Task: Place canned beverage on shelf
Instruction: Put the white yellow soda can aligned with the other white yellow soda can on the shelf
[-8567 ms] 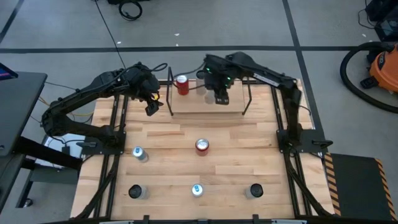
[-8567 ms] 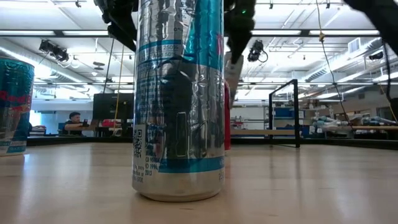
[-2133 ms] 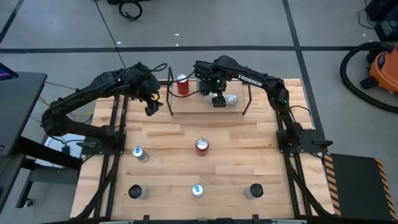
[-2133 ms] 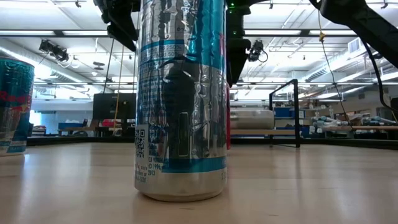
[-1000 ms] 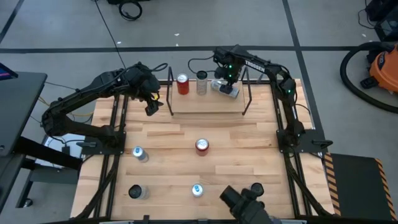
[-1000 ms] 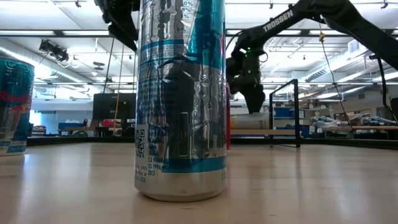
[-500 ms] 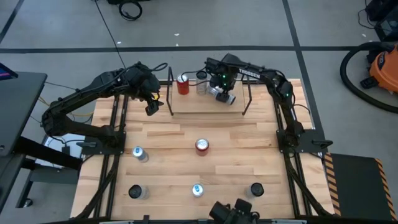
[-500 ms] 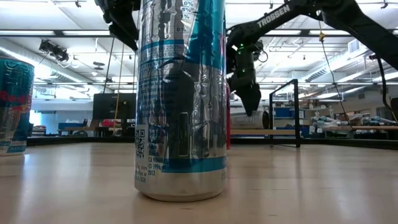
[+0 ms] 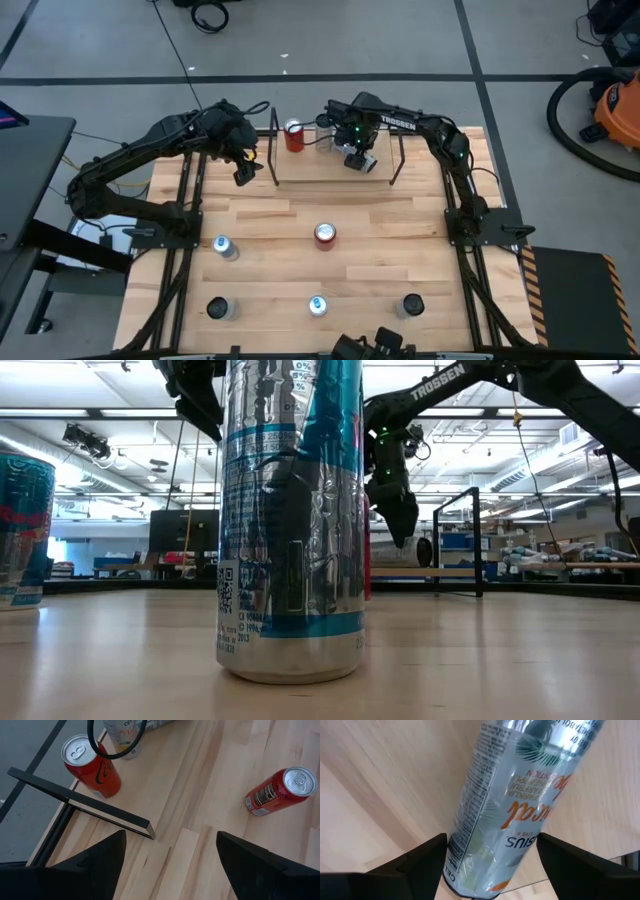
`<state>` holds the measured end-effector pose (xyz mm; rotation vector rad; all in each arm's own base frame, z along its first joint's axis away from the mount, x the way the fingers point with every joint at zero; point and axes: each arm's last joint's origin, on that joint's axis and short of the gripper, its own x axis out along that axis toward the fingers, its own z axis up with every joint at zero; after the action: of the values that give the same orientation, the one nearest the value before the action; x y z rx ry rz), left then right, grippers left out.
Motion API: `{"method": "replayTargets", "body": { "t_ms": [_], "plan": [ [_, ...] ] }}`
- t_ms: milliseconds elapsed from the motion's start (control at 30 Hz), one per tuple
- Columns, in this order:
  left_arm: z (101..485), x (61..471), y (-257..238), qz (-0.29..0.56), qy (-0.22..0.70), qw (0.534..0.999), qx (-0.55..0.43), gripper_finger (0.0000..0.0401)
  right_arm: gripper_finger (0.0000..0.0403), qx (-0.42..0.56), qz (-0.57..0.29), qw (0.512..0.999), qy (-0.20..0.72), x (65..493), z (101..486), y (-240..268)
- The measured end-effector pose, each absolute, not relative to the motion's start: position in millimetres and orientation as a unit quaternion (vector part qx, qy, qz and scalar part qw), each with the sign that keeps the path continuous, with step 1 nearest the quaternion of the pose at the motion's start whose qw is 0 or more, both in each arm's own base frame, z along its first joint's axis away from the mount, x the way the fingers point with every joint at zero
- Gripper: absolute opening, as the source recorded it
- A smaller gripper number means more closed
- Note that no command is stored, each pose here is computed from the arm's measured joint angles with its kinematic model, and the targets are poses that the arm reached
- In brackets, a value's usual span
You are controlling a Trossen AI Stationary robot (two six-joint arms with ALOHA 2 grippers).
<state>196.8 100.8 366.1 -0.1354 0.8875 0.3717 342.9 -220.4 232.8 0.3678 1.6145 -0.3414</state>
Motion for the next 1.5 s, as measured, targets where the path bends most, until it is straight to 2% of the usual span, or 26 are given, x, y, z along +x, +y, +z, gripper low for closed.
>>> {"method": "replayTargets", "body": {
  "t_ms": [267, 500, 867, 1167, 1500],
  "plan": [
    [366, 197, 101, 0.178, 0.427, 0.884, -0.064, 0.0311, 0.0312, 0.142, -0.153, 0.651, 0.730, 346, 233, -211],
    [366, 197, 101, 0.178, 0.427, 0.884, -0.064, 0.0311, 0.0286, 0.157, -0.157, 0.649, 0.728, 345, 228, -210],
    [366, 197, 101, 0.178, 0.427, 0.884, -0.064, 0.0311, 0.0239, 0.126, -0.151, 0.601, 0.774, 339, 225, -191],
    [366, 197, 101, 0.175, 0.428, 0.885, -0.058, 0.0311, 0.0220, 0.095, -0.145, 0.610, 0.773, 343, 237, -174],
    [366, 197, 101, 0.175, 0.428, 0.885, -0.057, 0.0311, 0.0182, 0.088, -0.140, 0.603, 0.780, 347, 239, -160]
  ]
}}
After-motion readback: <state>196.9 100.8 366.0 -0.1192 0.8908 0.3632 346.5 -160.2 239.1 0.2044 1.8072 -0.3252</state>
